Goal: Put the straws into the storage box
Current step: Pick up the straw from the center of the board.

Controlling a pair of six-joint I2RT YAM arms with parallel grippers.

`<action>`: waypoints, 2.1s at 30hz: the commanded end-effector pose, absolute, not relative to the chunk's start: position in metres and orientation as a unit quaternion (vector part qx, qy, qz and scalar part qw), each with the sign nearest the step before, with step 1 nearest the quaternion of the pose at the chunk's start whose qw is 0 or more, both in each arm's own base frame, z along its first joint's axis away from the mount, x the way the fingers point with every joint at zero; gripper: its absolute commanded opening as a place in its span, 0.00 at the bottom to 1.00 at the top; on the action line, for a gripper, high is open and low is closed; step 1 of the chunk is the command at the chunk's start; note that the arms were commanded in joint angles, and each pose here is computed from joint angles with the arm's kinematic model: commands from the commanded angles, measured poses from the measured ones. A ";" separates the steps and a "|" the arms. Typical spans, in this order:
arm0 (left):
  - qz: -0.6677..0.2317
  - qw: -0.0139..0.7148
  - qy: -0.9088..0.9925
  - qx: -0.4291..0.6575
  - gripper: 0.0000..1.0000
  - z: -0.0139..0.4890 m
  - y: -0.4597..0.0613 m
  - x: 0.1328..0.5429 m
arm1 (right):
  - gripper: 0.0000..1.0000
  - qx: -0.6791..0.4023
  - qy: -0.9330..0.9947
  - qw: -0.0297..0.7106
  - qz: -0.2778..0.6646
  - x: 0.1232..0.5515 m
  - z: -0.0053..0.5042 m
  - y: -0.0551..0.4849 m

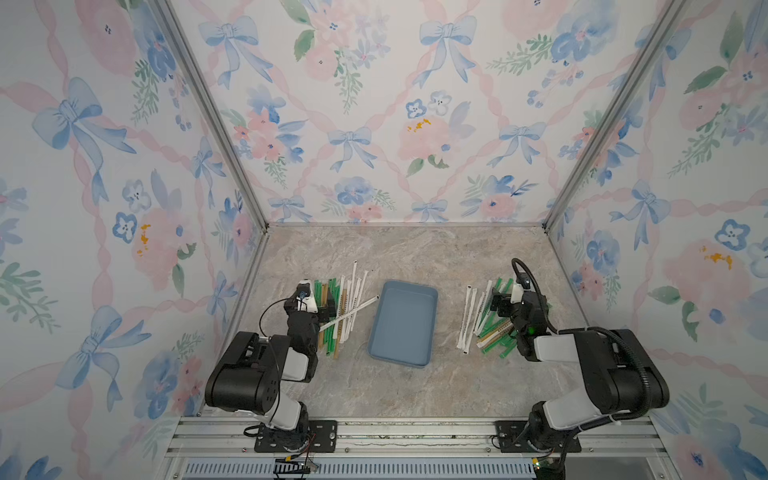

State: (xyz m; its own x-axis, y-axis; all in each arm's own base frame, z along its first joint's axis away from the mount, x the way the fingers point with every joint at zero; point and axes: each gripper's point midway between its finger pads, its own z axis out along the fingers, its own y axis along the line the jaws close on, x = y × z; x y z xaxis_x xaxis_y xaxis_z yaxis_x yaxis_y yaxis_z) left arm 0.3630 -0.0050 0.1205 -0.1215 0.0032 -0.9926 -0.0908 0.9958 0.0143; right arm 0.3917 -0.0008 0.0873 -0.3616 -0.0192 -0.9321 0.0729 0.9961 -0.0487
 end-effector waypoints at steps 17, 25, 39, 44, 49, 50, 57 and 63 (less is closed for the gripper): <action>0.041 0.671 0.740 -0.025 0.98 0.127 -0.006 0.368 | 0.97 0.015 0.814 0.579 -0.036 0.399 0.097 0.001; 0.041 0.672 0.739 -0.025 0.98 0.127 -0.006 0.368 | 0.97 0.016 0.815 0.579 -0.032 0.399 0.097 0.000; 0.075 0.669 0.729 -0.126 0.98 0.163 0.026 0.361 | 0.98 0.012 0.880 0.473 -0.040 0.410 0.144 0.001; 0.036 0.662 0.734 -0.149 0.97 0.194 0.018 0.358 | 0.95 -0.001 0.891 0.453 -0.024 0.405 0.172 0.023; -0.011 0.627 0.768 -0.129 0.97 0.197 -0.011 0.350 | 0.93 -0.029 0.894 0.446 -0.004 0.386 0.197 0.058; -0.024 0.620 0.774 -0.124 0.98 0.195 -0.018 0.347 | 0.93 -0.033 0.896 0.443 0.001 0.380 0.201 0.066; -0.093 0.576 0.805 -0.105 0.98 0.171 -0.060 0.318 | 0.89 -0.052 0.913 0.405 0.012 0.330 0.198 0.105; -0.133 0.535 0.831 -0.068 0.98 0.143 -0.097 0.306 | 0.82 0.007 0.930 0.368 -0.005 0.297 0.176 0.081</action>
State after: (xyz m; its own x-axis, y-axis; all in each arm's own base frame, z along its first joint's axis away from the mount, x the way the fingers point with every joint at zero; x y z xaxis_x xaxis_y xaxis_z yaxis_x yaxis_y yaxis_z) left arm 0.3141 -0.0818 0.1639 -0.3354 -0.2543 -0.9071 0.0063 0.9623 -0.2721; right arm 0.3211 0.1045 0.2004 -0.6520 -0.0453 -0.7568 -0.0919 0.9956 0.0196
